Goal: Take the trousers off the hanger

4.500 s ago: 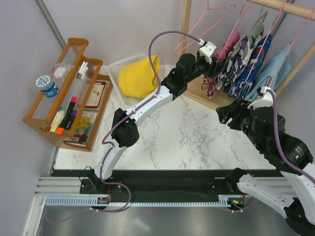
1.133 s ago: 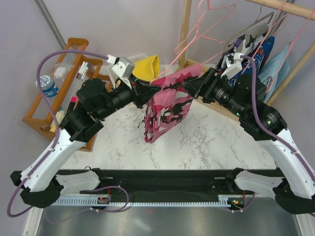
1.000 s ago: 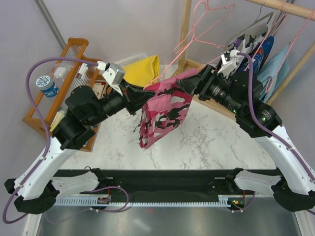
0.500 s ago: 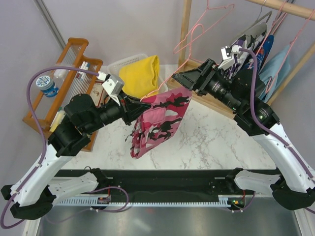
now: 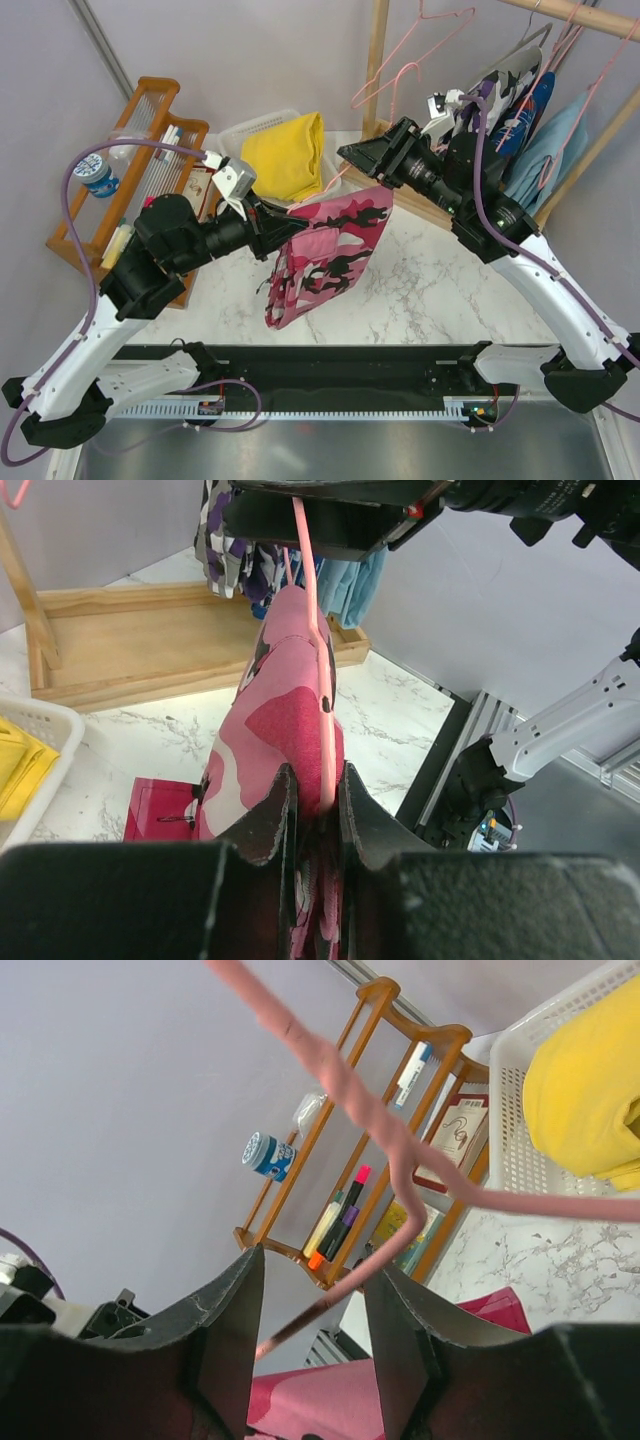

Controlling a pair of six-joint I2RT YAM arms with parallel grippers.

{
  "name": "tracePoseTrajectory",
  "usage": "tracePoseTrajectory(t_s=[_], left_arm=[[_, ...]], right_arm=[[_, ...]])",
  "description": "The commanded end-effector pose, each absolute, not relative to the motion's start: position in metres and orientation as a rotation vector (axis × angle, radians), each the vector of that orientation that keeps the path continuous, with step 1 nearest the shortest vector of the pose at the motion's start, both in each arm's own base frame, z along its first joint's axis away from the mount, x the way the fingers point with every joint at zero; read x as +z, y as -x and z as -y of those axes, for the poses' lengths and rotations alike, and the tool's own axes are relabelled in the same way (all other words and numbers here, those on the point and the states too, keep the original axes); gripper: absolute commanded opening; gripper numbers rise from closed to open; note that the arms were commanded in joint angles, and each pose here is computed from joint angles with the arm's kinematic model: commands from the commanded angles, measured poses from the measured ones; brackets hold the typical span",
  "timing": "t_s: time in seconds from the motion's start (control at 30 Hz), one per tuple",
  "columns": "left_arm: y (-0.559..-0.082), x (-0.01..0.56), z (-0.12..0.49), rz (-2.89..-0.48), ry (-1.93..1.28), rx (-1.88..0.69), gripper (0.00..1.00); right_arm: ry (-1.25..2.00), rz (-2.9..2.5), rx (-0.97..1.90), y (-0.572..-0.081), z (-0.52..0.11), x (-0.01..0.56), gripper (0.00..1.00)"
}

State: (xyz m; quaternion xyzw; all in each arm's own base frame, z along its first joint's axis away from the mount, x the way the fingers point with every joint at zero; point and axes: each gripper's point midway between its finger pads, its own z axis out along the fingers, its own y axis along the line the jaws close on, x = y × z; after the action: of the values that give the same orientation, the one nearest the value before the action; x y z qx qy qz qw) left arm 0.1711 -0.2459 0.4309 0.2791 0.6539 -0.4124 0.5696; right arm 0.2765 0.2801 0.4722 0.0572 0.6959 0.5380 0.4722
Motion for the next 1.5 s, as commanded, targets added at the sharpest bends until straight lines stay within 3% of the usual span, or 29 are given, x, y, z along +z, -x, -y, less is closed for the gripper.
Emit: tracePoseTrajectory(t_s=[0.0,0.1,0.23,0.3,0.37,0.47,0.53,0.57,0.63,0.67,0.73,0.93,1.03,1.07,1.33,1.47], left_arm=[[-0.157,0.489,0.236,-1.301,-0.604,-1.03,0.02],[-0.162,0.485,0.233,-1.31,-0.592,-0.99,0.02],[-0.17,0.479,0.229,-1.329,-0.569,-0.946,0.02],[-0.17,0.477,0.231,-1.329,-0.583,-0.947,0.02],[-0.168,0.472,0.233,-1.335,-0.604,-0.952,0.02],[-0.161,0.465,0.236,-1.338,-0.653,-0.97,0.02],[-0.154,0.461,0.236,-1.346,-0.685,-0.984,0.18],[-0.15,0.455,0.236,-1.363,-0.705,-0.993,0.42],[-0.139,0.454,0.231,-1.351,-0.73,-1.011,0.54],[-0.134,0.446,0.231,-1.362,-0.755,-1.027,0.85],[-0.121,0.445,0.224,-1.345,-0.766,-1.047,0.91],[-0.101,0.431,0.2,-1.365,-0.759,-1.035,0.91],[-0.096,0.422,0.187,-1.376,-0.766,-0.989,0.82],[-0.096,0.419,0.186,-1.383,-0.772,-0.978,0.74],[-0.09,0.404,0.196,-1.407,-0.857,-1.015,0.7],[-0.094,0.398,0.209,-1.402,-0.853,-1.064,0.6]], right_arm=[[-0.183,-1.638,1.318,-0.283,-0.277,0.487,0.51],[-0.22,-1.65,1.298,-0.287,-0.276,0.48,0.5],[-0.226,-1.665,1.302,-0.285,-0.282,0.476,0.33],[-0.249,-1.67,1.286,-0.29,-0.286,0.473,0.23],[-0.26,-1.684,1.275,-0.295,-0.29,0.468,0.0],[-0.261,-1.697,1.276,-0.298,-0.296,0.463,0.0],[-0.276,-1.69,1.301,-0.299,-0.298,0.462,0.0],[-0.271,-1.708,1.315,-0.298,-0.301,0.454,0.0],[-0.271,-1.711,1.337,-0.298,-0.305,0.45,0.0],[-0.227,-1.731,1.379,-0.291,-0.312,0.448,0.0],[-0.213,-1.74,1.407,-0.287,-0.315,0.444,0.0],[-0.118,-1.769,1.462,-0.266,-0.312,0.446,0.0],[-0.058,-1.77,1.516,-0.252,-0.31,0.454,0.0],[-0.037,-1.771,1.542,-0.247,-0.31,0.457,0.0],[0.053,-1.746,1.673,-0.223,-0.294,0.484,0.0],[0.048,-1.709,1.696,-0.221,-0.283,0.502,0.0]])
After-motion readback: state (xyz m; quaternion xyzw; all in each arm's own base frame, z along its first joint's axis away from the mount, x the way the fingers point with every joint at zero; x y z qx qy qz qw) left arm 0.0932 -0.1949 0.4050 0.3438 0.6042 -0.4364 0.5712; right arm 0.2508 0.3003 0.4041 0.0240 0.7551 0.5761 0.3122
